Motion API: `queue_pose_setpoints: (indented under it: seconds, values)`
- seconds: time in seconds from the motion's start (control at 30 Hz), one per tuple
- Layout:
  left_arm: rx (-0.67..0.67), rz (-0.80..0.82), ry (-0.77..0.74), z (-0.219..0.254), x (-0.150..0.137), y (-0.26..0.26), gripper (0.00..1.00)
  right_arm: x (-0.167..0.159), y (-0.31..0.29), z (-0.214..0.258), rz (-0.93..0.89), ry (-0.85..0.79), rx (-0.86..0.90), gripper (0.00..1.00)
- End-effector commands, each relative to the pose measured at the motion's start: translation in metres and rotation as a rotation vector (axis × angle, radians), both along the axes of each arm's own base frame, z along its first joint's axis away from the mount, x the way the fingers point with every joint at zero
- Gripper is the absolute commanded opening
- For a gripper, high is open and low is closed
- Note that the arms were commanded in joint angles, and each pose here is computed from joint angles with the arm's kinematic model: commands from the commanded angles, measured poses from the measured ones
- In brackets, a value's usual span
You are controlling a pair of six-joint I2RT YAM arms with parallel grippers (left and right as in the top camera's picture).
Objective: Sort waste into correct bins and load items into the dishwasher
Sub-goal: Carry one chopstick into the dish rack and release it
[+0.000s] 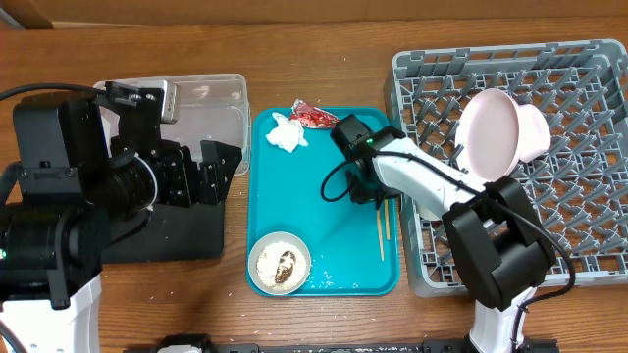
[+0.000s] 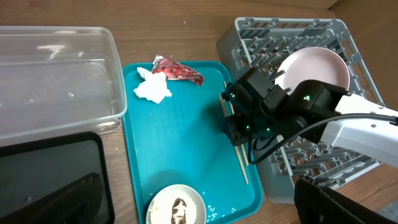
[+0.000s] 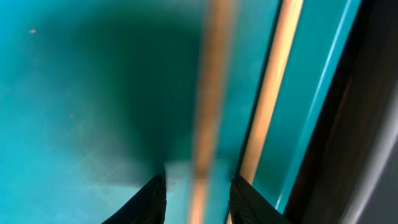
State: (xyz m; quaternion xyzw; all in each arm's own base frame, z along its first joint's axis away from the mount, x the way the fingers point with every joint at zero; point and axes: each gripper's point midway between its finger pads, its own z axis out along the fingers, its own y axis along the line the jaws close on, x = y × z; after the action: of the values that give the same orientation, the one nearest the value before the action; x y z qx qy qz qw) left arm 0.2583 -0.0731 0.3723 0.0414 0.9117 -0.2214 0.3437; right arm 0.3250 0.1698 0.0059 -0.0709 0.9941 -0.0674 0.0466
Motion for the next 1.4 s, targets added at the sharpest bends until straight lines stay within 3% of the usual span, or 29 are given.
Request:
queue_pose_setpoints:
  seconds: [0.0,0.13,0.23,0.37,0.53,0.73,0.9,1.13,1.37]
  values:
    - [-0.015,0.008,-0.006,0.004,0.001,0.0,1.0,-0.005,-0.01,-0.02,-0.015,0.06,-0.02,0.36]
    - [-0.014,0.008,-0.006,0.004,0.001,0.0,1.0,-0.021,0.015,-0.022,0.096,0.157,0.115,0.28]
    - [-0.015,0.008,-0.006,0.004,0.001,0.0,1.0,-0.024,0.017,-0.022,0.1,0.162,0.11,0.04]
    - [-0.015,0.008,-0.006,0.004,0.001,0.0,1.0,-0.024,0.017,-0.018,0.093,0.162,0.11,0.04]
    - [-0.015,0.008,-0.006,0.004,0.001,0.0,1.0,-0.01,0.026,0.032,0.099,0.084,0.153,0.04]
    - [-0.015,0.008,-0.006,0.004,0.001,0.0,1.0,0.029,0.02,0.138,0.074,-0.209,0.235,0.04]
    - [-0.015,0.008,-0.006,0.004,0.001,0.0,1.0,0.067,-0.029,0.194,-0.006,-0.454,0.161,0.04]
    - [-0.015,0.008,-0.006,0.004,0.001,0.0,1.0,0.108,-0.071,0.193,-0.038,-0.526,0.145,0.04]
    - [-0.015,0.008,-0.006,0.004,0.001,0.0,1.0,0.131,-0.073,0.156,0.025,-0.48,0.127,0.04]
